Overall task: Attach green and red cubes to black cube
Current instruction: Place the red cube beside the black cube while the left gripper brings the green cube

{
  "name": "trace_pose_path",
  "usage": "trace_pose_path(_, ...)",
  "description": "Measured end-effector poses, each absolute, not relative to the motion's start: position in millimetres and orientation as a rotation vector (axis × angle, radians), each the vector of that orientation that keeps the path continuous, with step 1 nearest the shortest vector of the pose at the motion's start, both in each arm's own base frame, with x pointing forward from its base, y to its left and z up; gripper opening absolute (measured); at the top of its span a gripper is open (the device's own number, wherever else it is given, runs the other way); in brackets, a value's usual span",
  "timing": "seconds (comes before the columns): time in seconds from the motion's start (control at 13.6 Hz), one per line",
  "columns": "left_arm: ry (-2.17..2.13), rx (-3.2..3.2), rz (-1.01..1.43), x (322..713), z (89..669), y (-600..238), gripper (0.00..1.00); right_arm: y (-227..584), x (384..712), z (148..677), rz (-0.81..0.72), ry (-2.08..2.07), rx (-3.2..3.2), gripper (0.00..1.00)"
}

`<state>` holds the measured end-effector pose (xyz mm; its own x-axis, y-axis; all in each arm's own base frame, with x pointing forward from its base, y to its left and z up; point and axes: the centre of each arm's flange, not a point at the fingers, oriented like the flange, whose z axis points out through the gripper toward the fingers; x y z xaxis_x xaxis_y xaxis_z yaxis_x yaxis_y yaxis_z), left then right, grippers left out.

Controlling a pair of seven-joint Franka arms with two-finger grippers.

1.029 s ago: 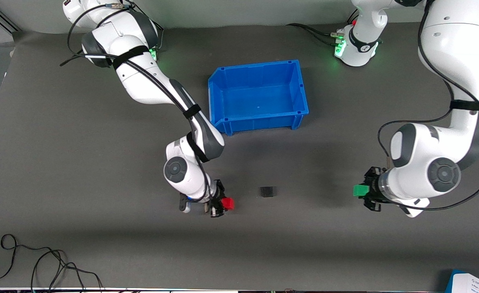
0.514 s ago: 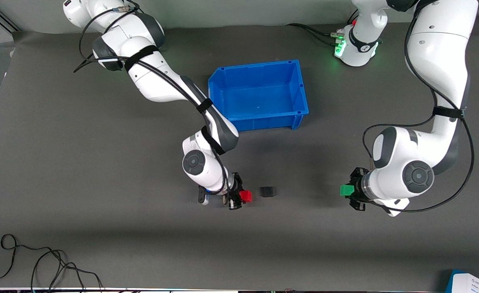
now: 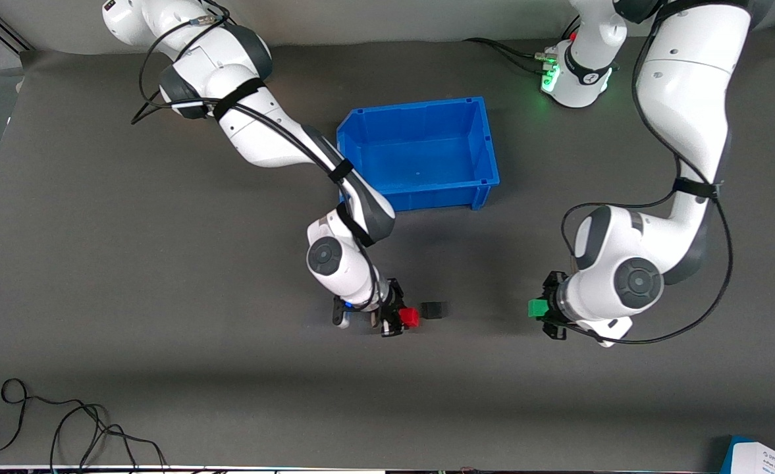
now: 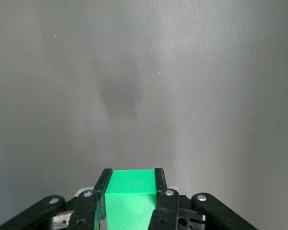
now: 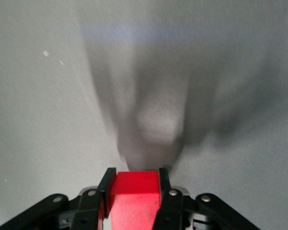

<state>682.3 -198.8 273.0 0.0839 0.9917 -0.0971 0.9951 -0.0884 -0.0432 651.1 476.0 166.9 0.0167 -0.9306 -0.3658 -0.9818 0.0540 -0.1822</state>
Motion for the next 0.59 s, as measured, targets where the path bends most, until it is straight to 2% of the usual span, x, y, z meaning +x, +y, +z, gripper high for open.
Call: trace_pose_path(0.59,2.095,2.227,-0.126,678,239,-237,0.37,480,648,159,0.185,1.957,-1.899,0.40)
